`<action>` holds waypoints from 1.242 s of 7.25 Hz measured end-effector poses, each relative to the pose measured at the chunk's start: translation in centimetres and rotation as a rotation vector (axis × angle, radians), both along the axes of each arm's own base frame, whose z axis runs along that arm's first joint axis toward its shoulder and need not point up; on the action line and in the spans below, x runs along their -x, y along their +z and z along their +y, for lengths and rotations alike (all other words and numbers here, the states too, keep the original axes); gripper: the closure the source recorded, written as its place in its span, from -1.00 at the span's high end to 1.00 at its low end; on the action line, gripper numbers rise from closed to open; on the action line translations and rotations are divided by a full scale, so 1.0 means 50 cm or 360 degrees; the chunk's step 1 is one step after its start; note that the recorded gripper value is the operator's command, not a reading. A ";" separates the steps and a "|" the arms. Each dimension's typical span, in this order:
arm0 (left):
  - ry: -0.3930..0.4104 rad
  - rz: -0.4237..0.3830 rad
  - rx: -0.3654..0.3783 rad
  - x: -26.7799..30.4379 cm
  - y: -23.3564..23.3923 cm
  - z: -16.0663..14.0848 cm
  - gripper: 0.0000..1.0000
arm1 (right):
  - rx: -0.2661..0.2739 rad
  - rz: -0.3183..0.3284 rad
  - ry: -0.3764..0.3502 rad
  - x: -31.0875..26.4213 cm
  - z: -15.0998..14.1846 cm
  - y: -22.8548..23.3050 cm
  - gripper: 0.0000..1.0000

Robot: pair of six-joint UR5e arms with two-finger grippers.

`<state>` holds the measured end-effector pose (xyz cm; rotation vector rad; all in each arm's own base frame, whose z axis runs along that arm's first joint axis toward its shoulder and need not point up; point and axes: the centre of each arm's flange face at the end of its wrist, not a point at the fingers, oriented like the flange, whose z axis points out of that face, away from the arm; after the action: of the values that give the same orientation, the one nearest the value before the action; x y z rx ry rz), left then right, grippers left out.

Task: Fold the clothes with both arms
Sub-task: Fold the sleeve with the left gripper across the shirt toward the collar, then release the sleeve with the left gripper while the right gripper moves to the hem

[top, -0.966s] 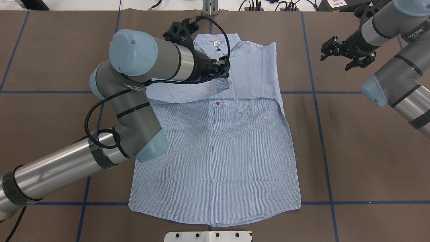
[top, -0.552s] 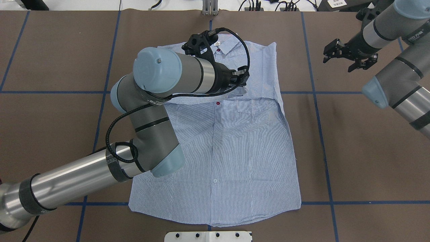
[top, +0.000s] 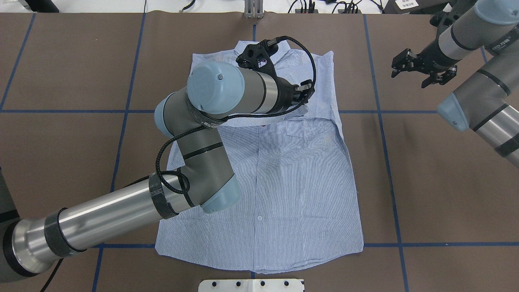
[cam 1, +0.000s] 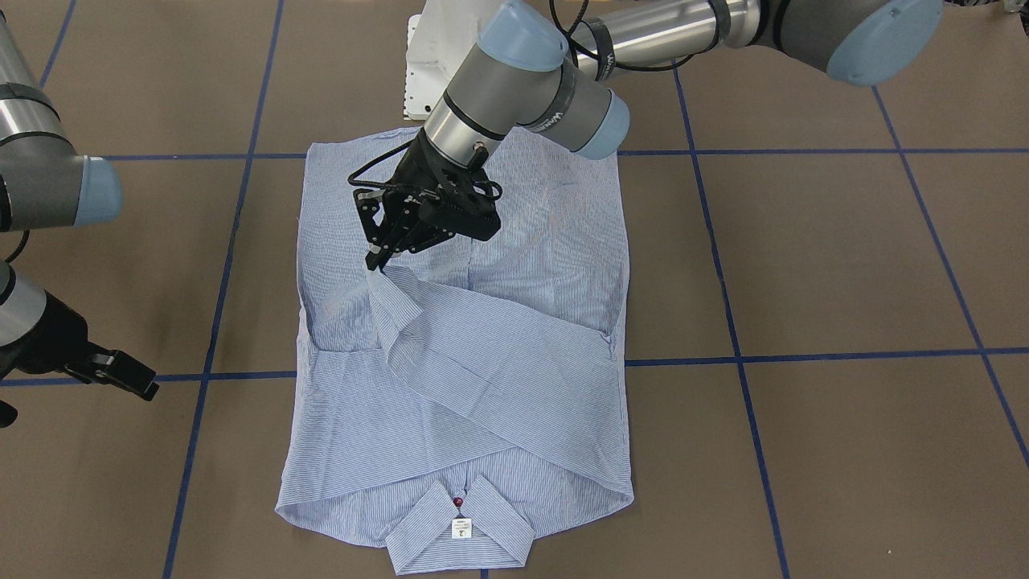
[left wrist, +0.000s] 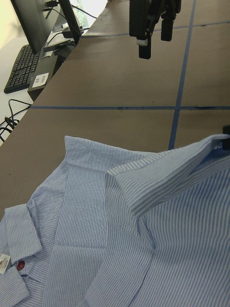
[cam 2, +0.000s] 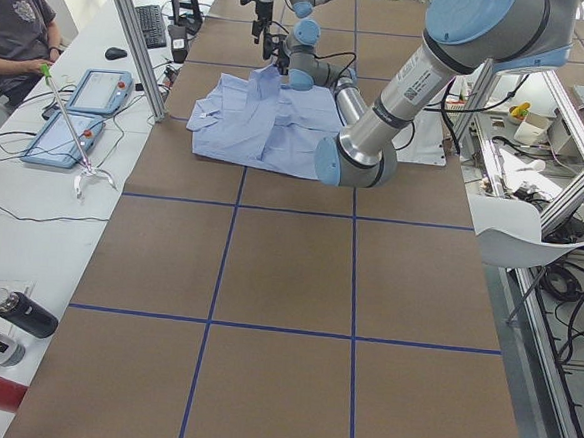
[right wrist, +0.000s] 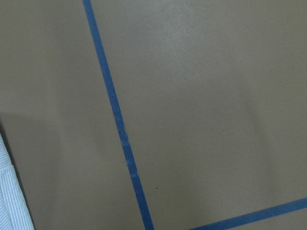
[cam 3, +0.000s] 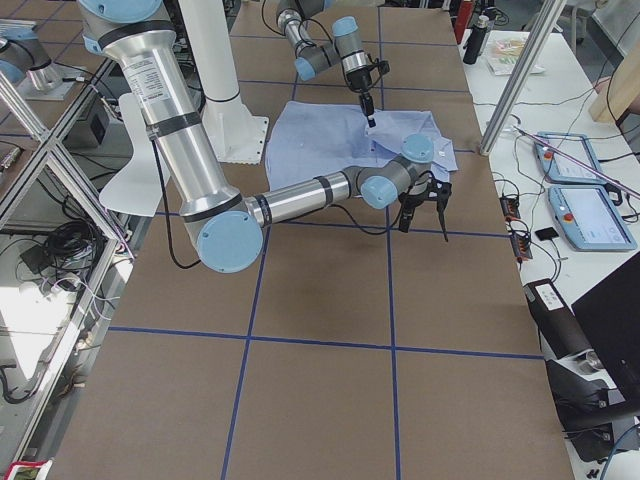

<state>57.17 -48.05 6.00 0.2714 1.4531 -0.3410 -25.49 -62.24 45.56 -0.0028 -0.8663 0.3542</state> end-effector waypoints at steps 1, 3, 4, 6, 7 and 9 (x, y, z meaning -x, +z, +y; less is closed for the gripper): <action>-0.0021 0.0014 0.0030 -0.016 -0.019 -0.001 0.25 | 0.0004 0.0001 0.0001 0.000 0.001 0.003 0.98; -0.0038 0.0072 0.0089 -0.046 -0.079 0.011 0.55 | 0.0010 0.0000 0.0004 -0.003 0.005 0.007 0.99; -0.0039 0.0097 0.0087 -0.038 -0.093 0.018 0.68 | 0.0014 -0.0007 0.0013 -0.008 0.015 0.005 0.99; -0.0026 0.0142 0.0055 0.040 -0.045 0.063 0.68 | 0.0034 -0.0035 0.0058 -0.020 0.081 0.003 0.99; -0.0002 0.0113 0.0024 0.092 0.004 0.094 0.67 | 0.0039 -0.0043 0.0112 -0.010 0.152 -0.008 0.99; 0.0043 0.0017 -0.0078 0.164 0.070 0.132 0.67 | 0.0108 -0.0047 0.0351 0.078 0.322 -0.067 0.96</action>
<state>48.97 -41.45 9.49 0.2892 1.4755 -0.2855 -29.37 -46.12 42.20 0.0247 -0.8856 0.5915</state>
